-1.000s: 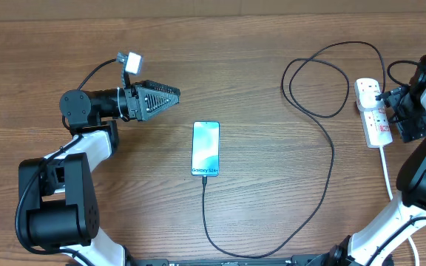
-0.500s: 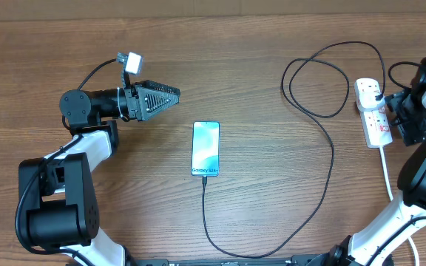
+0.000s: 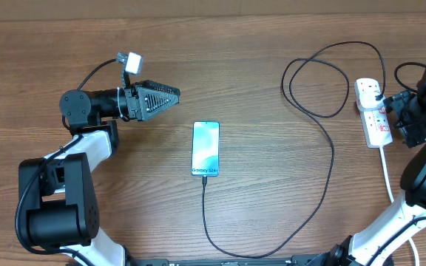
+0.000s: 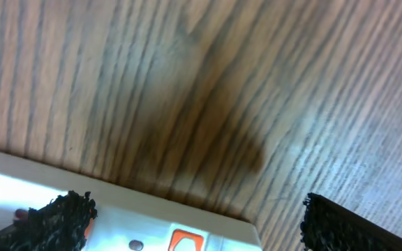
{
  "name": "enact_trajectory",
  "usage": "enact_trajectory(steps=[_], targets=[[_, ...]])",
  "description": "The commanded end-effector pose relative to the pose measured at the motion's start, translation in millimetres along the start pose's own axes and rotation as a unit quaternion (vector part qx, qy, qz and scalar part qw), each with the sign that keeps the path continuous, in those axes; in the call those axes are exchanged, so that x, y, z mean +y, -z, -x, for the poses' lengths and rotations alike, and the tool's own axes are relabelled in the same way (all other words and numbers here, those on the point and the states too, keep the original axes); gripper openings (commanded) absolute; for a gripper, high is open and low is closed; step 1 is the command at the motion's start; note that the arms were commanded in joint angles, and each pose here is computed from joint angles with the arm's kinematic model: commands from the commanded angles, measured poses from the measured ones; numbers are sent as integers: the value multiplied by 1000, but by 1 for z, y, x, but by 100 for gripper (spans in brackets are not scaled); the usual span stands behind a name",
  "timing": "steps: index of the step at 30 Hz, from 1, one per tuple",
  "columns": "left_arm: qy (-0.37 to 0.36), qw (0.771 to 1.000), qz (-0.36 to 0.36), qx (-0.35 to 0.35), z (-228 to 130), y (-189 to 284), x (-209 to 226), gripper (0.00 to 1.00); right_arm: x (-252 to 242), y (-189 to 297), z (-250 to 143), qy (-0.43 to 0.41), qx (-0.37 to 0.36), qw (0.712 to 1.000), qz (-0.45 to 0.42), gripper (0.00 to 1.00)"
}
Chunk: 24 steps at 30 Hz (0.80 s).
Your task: Plug charger to phone and switch on socket
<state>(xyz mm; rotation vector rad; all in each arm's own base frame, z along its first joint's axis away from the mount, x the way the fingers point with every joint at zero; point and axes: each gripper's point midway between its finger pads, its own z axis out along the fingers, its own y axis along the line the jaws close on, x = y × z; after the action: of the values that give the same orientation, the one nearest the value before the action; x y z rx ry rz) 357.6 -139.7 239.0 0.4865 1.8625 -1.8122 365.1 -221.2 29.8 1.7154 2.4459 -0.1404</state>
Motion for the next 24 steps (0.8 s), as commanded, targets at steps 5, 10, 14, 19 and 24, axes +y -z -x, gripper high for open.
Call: enact_trajectory(steps=[5, 10, 14, 19, 24], targets=[[-29, 1000, -1, 9, 0, 0, -9, 100, 7, -3, -1, 22, 2, 1000, 14, 100], [-29, 1000, -1, 9, 0, 0, -9, 100, 8, -4, -3, 23, 3, 1000, 16, 100], [-28, 1000, -1, 9, 0, 0, -9, 100, 7, -9, -5, 23, 4, 1000, 16, 100], [-29, 1000, -1, 9, 0, 0, -9, 100, 13, -17, -14, 26, 18, 999, 38, 100], [-29, 1000, -1, 9, 0, 0, -9, 100, 13, -18, -14, 27, 17, 999, 39, 100]])
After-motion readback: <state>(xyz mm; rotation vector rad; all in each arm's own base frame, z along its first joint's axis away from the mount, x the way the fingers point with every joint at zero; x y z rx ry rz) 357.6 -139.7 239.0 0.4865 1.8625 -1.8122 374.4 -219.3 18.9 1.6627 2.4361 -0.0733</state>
